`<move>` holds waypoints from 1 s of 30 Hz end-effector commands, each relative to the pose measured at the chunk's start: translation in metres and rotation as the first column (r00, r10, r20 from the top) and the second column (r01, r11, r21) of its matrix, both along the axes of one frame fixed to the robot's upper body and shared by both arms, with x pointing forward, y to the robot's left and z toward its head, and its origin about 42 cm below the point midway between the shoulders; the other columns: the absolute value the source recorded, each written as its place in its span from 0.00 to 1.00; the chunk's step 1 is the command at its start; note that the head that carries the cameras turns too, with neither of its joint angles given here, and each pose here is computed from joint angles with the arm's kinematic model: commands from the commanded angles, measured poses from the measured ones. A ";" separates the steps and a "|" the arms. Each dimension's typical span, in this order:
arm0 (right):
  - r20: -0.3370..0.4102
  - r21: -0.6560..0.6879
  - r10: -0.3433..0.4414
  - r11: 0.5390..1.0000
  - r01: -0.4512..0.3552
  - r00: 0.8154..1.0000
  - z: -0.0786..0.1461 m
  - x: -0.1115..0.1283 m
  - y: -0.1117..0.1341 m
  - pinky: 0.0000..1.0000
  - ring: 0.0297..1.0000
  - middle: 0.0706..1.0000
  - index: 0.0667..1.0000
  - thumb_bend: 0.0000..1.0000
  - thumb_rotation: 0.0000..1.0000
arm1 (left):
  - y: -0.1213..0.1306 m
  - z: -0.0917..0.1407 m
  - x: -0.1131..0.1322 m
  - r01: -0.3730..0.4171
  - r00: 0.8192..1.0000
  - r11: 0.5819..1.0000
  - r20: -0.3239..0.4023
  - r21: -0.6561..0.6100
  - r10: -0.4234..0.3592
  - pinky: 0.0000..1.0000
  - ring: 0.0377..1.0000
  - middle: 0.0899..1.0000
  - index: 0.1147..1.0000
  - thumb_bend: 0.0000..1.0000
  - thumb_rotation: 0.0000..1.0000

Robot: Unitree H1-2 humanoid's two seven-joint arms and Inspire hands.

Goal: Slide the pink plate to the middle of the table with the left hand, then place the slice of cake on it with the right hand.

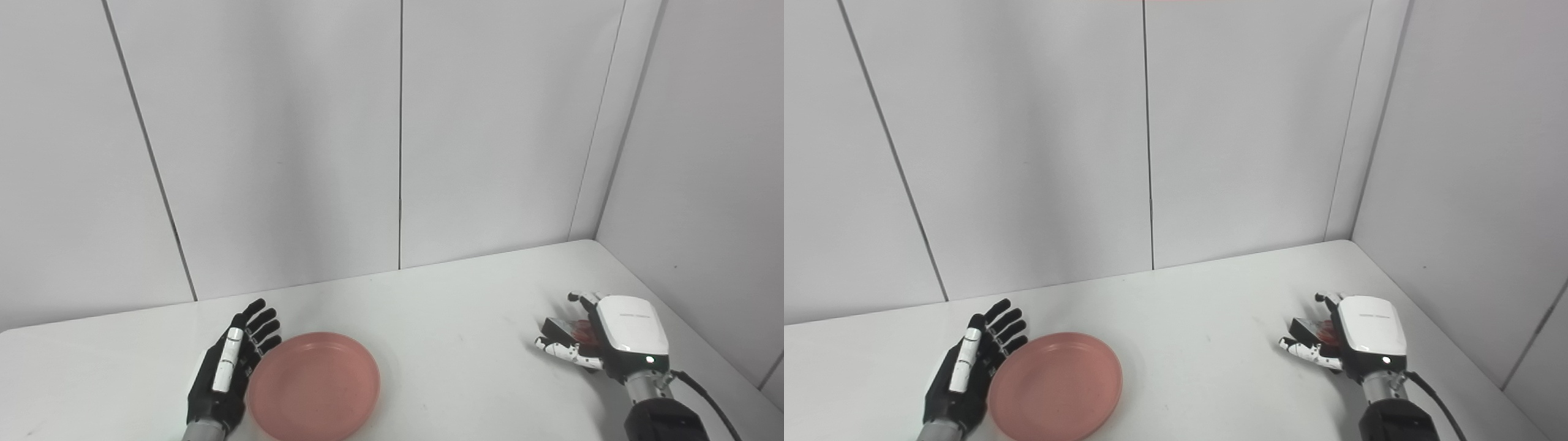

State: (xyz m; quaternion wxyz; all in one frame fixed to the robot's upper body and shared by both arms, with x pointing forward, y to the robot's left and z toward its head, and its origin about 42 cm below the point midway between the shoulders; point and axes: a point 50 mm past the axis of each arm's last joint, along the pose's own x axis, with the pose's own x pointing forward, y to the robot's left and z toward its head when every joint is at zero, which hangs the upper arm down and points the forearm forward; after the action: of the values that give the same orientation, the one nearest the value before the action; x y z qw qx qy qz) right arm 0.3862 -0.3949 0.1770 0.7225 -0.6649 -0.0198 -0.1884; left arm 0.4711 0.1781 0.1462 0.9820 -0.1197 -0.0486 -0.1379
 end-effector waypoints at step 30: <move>-0.106 0.012 -0.113 0.993 0.115 0.988 -0.017 0.010 -0.053 0.36 0.42 0.47 0.53 0.69 0.80 | 0.010 -0.030 -0.018 0.011 0.993 0.998 -0.116 0.055 -0.004 0.79 0.82 0.80 0.78 0.71 0.79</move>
State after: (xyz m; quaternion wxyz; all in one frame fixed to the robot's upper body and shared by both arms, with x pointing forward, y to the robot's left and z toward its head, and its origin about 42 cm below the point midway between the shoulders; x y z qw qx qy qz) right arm 0.4023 -0.4301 0.1605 0.7159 -0.6713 0.0346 -0.1886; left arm 0.4653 0.1806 0.1449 0.9826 -0.1053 -0.0473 -0.1455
